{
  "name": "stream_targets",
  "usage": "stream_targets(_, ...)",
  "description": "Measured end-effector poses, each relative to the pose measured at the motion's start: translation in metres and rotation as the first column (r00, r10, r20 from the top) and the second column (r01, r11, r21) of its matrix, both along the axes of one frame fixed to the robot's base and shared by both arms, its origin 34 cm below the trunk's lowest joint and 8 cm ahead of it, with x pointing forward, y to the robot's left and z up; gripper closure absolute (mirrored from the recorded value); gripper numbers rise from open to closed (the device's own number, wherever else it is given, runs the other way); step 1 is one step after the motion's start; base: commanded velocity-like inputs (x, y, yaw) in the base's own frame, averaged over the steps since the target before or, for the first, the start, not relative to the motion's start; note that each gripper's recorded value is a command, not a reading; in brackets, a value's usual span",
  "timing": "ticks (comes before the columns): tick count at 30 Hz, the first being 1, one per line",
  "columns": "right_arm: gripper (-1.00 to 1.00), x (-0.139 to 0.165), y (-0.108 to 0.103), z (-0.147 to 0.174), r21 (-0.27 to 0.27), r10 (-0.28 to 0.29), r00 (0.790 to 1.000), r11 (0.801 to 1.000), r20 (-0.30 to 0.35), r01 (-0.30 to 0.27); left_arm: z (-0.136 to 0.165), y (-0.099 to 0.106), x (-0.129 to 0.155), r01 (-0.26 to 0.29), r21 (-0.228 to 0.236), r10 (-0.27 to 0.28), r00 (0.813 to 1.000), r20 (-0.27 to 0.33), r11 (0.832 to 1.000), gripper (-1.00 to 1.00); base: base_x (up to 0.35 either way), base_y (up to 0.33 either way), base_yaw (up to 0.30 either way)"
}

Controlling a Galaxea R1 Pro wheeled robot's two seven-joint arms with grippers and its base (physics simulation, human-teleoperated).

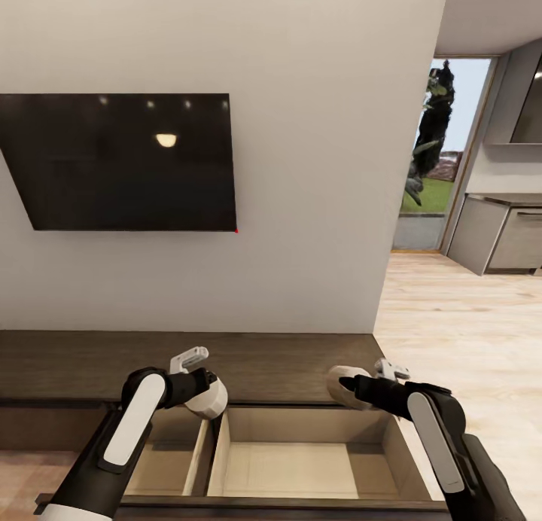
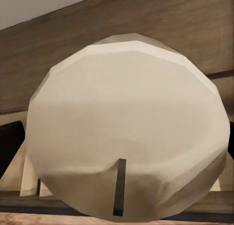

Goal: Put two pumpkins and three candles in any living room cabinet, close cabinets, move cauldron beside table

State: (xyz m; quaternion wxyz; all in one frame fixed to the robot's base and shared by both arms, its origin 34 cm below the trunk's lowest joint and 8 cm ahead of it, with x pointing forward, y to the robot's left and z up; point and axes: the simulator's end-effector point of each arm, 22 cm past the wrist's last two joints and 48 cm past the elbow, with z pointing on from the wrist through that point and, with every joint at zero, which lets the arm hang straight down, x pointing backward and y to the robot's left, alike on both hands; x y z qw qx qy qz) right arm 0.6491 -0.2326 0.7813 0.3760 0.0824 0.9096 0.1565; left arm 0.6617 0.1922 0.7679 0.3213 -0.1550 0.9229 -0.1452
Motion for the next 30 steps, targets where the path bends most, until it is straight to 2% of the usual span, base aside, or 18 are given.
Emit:
stream_targets(4,1.00,0.001,0.009,0.004,-0.009,0.023,1.000,1.000,0.007,-0.023,0.000,-0.005,-0.001,0.012,0.003,-0.012,1.000,0.000,1.000,1.00,0.000,0.000,0.000)
stream_targets(12,1.00,0.000,0.012,0.002,-0.014,0.031,1.000,0.999,0.003,-0.031,0.000,-0.010,-0.002,0.031,0.012,-0.031,1.000,0.003,0.999,1.00,0.000,0.000,0.000)
stream_targets(14,1.00,-0.001,0.021,-0.001,-0.017,0.050,0.999,0.999,-0.005,-0.050,-0.001,-0.012,-0.003,0.035,0.012,-0.035,0.999,0.000,0.999,1.00,0.000,0.000,0.000)
stream_targets(16,1.00,0.000,0.035,-0.008,-0.022,0.071,0.997,0.997,-0.026,-0.072,-0.003,-0.019,-0.004,0.051,0.015,-0.051,0.999,-0.004,0.999,1.00,0.000,0.000,0.000)
stream_targets(20,1.00,0.006,0.045,-0.042,-0.111,0.036,0.990,0.992,-0.137,-0.052,-0.017,-0.055,-0.012,0.097,-0.006,-0.097,0.994,-0.043,0.995,1.00,0.000,0.000,0.000)
stream_targets(24,1.00,0.004,0.056,-0.060,-0.128,0.024,0.981,0.991,-0.193,-0.050,-0.042,-0.063,-0.012,0.105,0.042,-0.100,0.989,-0.105,0.994,1.00,0.000,0.000,0.000)
stream_targets(27,1.00,0.007,0.062,-0.064,-0.135,0.021,0.983,0.990,-0.183,-0.046,-0.062,-0.066,-0.011,0.068,0.067,-0.060,0.991,-0.118,0.995,1.00,0.000,0.000,0.000)
stream_targets(30,1.00,0.003,0.082,-0.074,-0.138,0.053,0.979,0.987,-0.196,-0.081,-0.082,-0.064,-0.012,0.044,0.091,-0.030,0.990,-0.141,0.995,1.00,0.000,0.000,0.000)
